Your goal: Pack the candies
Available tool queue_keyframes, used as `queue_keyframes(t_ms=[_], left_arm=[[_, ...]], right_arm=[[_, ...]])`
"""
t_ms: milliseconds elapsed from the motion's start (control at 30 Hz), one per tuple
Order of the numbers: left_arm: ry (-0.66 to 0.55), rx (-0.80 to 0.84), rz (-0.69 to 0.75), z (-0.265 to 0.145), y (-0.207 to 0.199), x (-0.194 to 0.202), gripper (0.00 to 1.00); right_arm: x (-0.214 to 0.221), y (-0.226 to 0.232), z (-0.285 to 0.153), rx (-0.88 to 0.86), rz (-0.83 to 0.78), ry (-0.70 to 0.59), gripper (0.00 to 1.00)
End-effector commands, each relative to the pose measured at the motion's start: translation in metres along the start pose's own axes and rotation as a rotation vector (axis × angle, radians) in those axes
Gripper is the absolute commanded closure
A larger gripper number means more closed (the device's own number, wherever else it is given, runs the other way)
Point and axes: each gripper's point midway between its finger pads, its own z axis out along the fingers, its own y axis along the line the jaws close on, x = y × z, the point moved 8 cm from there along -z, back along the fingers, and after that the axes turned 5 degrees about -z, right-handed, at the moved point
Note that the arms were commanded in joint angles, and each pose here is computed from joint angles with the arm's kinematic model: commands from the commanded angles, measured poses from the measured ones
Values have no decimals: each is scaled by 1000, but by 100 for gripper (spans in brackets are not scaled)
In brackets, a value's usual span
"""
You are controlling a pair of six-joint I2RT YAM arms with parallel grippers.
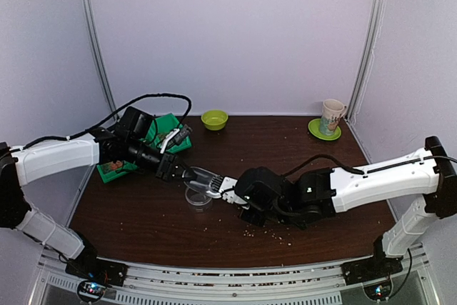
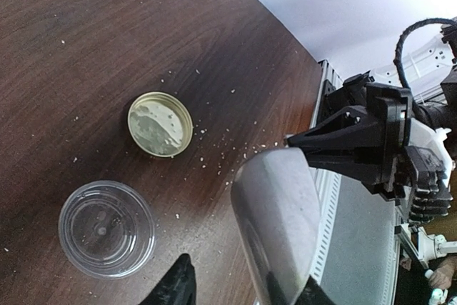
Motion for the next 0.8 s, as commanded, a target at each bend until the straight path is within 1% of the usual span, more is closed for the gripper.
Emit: queue_keyframes(t_ms=[0,133,233,300,467,500,567,600,633,667,767], left_arm=[[-16,35,42,0,-8,-10,64],[-14,39,41,0,-8,-10,78],[-11,42,40,1,-8,-9,93],[-12,41,38,1,-8,-10,100],[-10,46,39,1,-9,-10,100],[-11,46,37,1,-9,-10,100],[-11,46,39,1,-9,-10,100],[-11,48,39,1,-9,-10,100],[-12,52,42,1,-10,-11,100],[-12,56,43,0,-10,-11,100],[-16,71,49,-1,-13,-11,100]], right_arm=[[-10,-3,-3,32,7,-11,100],[-11,-2,-2,34,1,-9,100],[-12,-1,-2,36,1,-10,100],[-12,-1,-3,38,3,-12,100],[-10,-1,-3,48,2,-12,100],[-9,-2,-3,53,0,-11,97],[-7,-3,-5,64,-1,-20,87],[-5,-4,-6,69,-1,-28,81],[-4,-5,-8,72,0,-41,72],[-3,-6,-10,72,3,-56,66],[2,-9,-19,68,16,-120,54]])
